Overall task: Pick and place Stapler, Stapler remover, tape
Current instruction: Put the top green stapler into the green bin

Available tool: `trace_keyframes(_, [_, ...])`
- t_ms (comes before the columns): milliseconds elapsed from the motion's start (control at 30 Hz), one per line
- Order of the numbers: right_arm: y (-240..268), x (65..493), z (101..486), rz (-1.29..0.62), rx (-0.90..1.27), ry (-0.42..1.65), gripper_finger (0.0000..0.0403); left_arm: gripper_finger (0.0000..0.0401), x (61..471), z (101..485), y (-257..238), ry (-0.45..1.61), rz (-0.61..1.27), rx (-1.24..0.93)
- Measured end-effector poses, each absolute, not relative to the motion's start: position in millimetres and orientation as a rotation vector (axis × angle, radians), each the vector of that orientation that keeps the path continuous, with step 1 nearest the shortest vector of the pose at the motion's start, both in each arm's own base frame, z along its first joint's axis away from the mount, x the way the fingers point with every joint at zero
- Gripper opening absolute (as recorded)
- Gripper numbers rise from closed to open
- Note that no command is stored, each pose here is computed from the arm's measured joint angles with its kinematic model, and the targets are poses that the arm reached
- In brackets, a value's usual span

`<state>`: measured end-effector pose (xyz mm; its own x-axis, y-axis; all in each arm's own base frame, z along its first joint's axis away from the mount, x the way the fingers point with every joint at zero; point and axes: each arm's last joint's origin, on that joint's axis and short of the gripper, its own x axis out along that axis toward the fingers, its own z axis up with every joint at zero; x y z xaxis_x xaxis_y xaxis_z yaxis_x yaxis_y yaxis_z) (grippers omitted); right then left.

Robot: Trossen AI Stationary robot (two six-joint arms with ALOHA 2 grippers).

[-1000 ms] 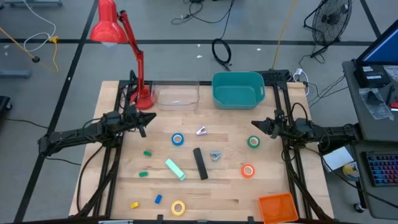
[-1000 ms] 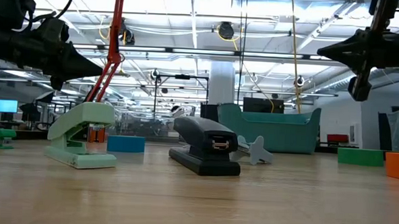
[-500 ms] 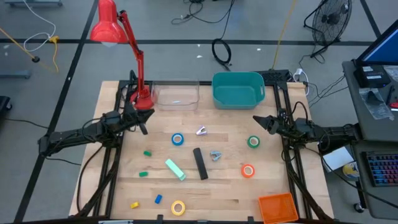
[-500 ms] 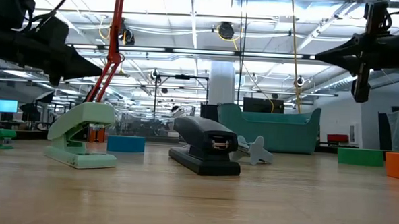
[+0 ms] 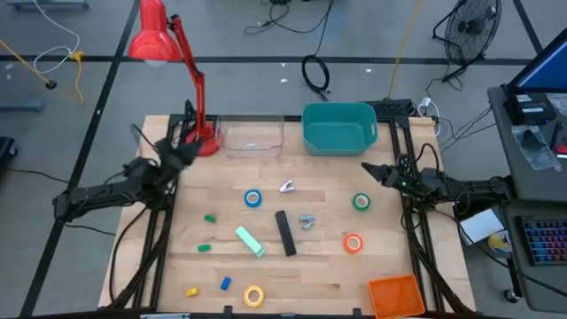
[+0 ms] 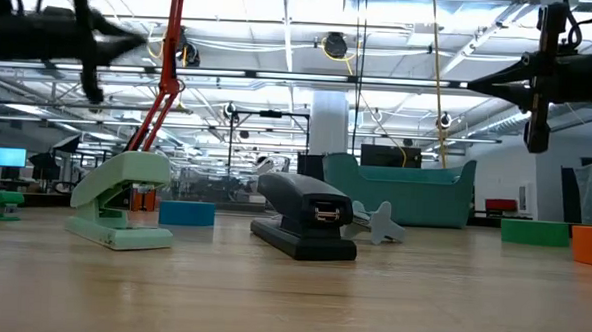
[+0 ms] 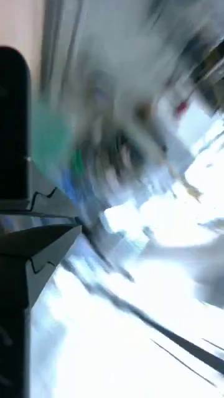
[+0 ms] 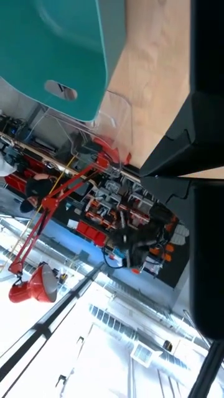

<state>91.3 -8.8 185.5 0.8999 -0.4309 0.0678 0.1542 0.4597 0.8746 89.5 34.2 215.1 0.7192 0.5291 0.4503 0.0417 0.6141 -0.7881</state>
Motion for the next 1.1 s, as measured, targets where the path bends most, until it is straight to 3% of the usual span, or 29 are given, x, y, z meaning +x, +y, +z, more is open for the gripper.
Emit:
trace_keyframes(67, [-9.1, 91.3, 185.3, -0.379, 1.021, -0.3, 0.0004, 0.0031, 85.5, 224.3, 30.9, -0.808, 0.15, -0.951])
trace_keyframes(200, [-9.5, 91.3, 185.1, -0.395, 1.012, -0.303, 0.0004, 0.0031, 76.2, 253.9, 22.9, -0.863, -0.09, -0.879])
trace_keyframes(467, [-10.1, 92.4, 183.7, -0.429, 1.007, -0.3, 0.0004, 0.0031, 50.4, 363.7, 2.6, -0.885, -0.479, -0.545])
trace_keyframes(533, [-10.1, 93.1, 183.1, -0.433, 1.005, -0.293, 0.0004, 0.0031, 49.8, 390.1, -1.5, -0.825, -0.56, -0.448])
trace_keyframes(633, [-10.0, 93.9, 182.4, -0.436, 1.02, -0.289, 0.0004, 0.0031, 63.2, 414.2, -4.2, -0.543, -0.63, -0.437])
trace_keyframes(733, [-10.0, 94.6, 181.5, -0.44, 1.021, -0.281, 0.0004, 0.0031, 82.8, 414.7, -1.5, -0.168, -0.523, -0.538])
trace_keyframes(900, [-9.9, 94.9, 181.3, -0.441, 1.02, -0.278, 0.0004, 0.0031, 93.6, 395.4, 6.3, 0.324, -0.133, -0.58])
trace_keyframes(1000, [-10.0, 94.9, 181.3, -0.442, 1.018, -0.278, 0.0004, 0.0031, 98.8, 381.3, 10.1, 0.498, 0.005, -0.55])
trace_keyframes(1100, [-9.9, 94.9, 181.3, -0.442, 1.017, -0.277, 0.0004, 0.0031, 101.6, 364.4, 8.9, 0.652, -0.006, -0.558])
